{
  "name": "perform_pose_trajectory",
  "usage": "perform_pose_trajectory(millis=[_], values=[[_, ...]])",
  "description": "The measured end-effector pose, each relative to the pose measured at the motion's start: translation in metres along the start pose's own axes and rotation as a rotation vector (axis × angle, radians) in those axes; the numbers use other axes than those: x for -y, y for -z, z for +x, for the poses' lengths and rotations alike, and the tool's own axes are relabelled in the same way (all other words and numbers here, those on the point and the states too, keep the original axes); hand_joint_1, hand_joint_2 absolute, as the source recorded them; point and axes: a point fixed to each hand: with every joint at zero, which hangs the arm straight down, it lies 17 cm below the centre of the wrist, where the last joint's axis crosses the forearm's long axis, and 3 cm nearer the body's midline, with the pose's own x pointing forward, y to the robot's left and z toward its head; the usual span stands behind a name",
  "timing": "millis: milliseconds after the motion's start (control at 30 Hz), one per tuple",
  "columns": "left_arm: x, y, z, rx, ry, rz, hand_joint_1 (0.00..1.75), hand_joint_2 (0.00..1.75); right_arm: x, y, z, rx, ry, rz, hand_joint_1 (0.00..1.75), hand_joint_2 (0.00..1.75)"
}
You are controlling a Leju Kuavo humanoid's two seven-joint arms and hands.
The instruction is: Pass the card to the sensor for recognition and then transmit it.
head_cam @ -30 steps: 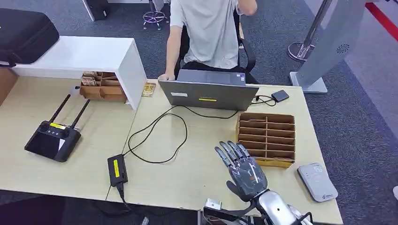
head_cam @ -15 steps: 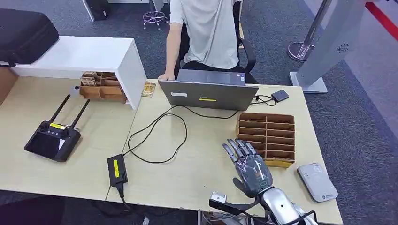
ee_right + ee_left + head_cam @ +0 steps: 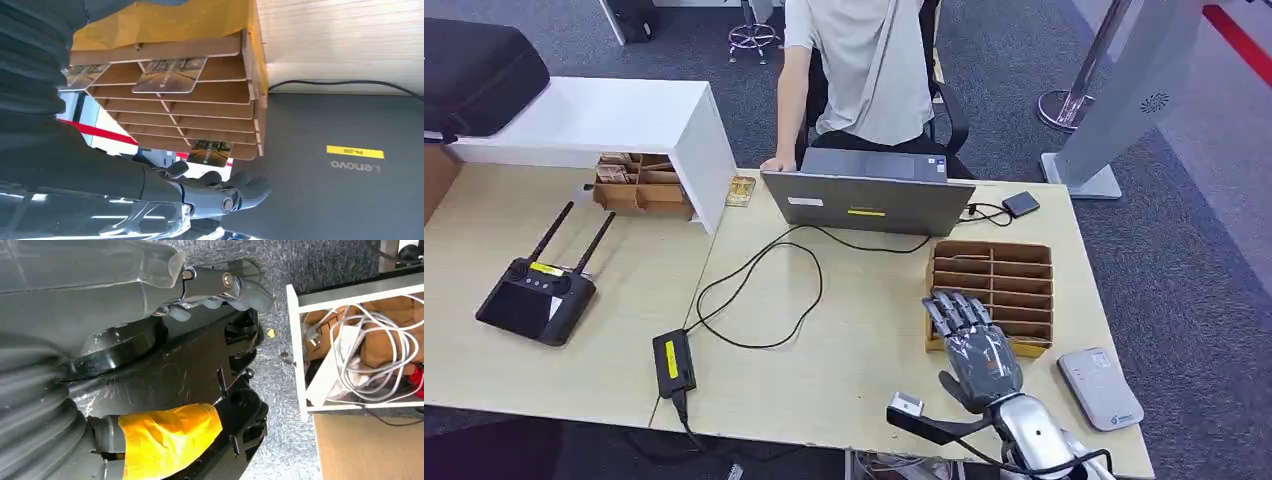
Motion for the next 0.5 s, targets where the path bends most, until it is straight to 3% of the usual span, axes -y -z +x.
perform_pose_trajectory(millis=[500], values=[[0.000, 0.000, 0.001, 0.005, -0.002, -0.003, 0.00, 1.75, 0.002, -0.005, -0.037, -0.092, -0.021, -0.008, 0.00, 1.75]])
